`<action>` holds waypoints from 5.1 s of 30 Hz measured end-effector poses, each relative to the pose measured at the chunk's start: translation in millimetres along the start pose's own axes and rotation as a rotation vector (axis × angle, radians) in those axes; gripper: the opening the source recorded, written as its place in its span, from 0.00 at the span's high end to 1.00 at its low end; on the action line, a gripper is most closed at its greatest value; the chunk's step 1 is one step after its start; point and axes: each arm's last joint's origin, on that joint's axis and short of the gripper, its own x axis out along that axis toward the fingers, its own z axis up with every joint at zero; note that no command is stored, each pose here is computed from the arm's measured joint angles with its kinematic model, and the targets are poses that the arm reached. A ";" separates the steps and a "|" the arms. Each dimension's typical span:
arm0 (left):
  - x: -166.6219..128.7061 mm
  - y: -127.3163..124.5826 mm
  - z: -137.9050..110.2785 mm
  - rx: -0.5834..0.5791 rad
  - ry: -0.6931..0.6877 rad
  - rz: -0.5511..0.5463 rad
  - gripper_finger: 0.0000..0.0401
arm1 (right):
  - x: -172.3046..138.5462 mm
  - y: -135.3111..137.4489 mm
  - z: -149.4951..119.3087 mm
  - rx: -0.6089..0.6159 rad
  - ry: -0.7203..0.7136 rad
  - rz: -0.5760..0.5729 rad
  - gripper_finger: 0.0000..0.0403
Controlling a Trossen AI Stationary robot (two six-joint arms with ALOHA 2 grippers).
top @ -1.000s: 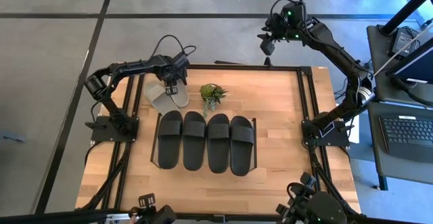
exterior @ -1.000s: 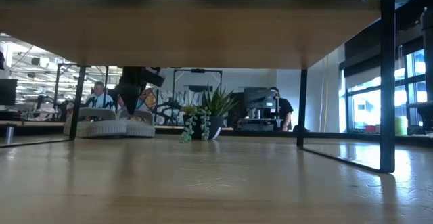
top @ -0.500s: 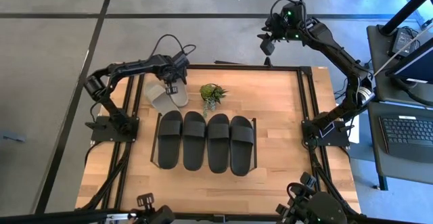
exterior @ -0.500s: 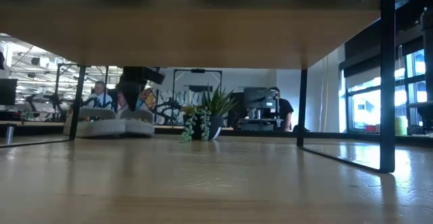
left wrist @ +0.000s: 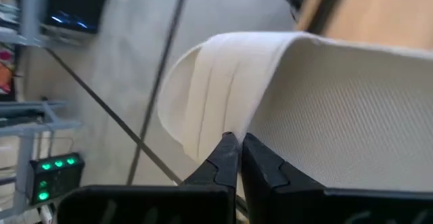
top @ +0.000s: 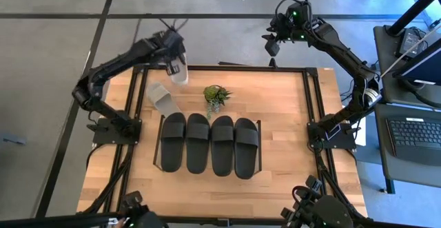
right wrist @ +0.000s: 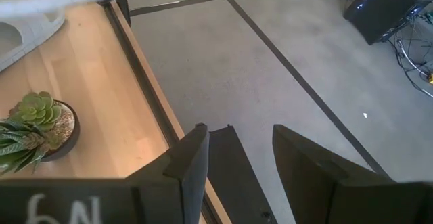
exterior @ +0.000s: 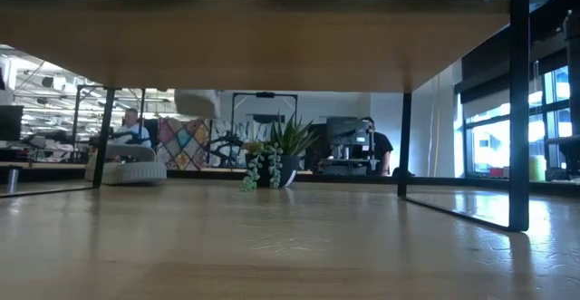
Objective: Pick and place slides into the shelf
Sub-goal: Put the gray slide under the shelf
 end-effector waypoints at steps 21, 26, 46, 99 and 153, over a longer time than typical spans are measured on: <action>-188.8 9.5 13.3 0.022 -0.398 -0.143 1.00 | -0.1 1.9 -4.2 0.134 0.045 0.016 0.59; -220.8 -18.0 12.0 0.102 -0.493 -0.232 1.00 | 3.0 3.3 -9.3 0.136 0.069 0.024 0.59; -348.9 -164.4 3.6 0.105 -0.917 -0.731 1.00 | 36.7 -1.8 -86.1 0.197 0.288 0.095 0.59; -297.5 -416.1 -26.4 -0.290 -0.216 -0.692 1.00 | 35.0 3.9 -86.6 0.282 0.266 0.241 0.59; -361.2 -428.0 -1.0 -0.374 -0.444 -1.360 0.93 | 34.1 5.1 -88.5 0.289 0.289 0.250 0.59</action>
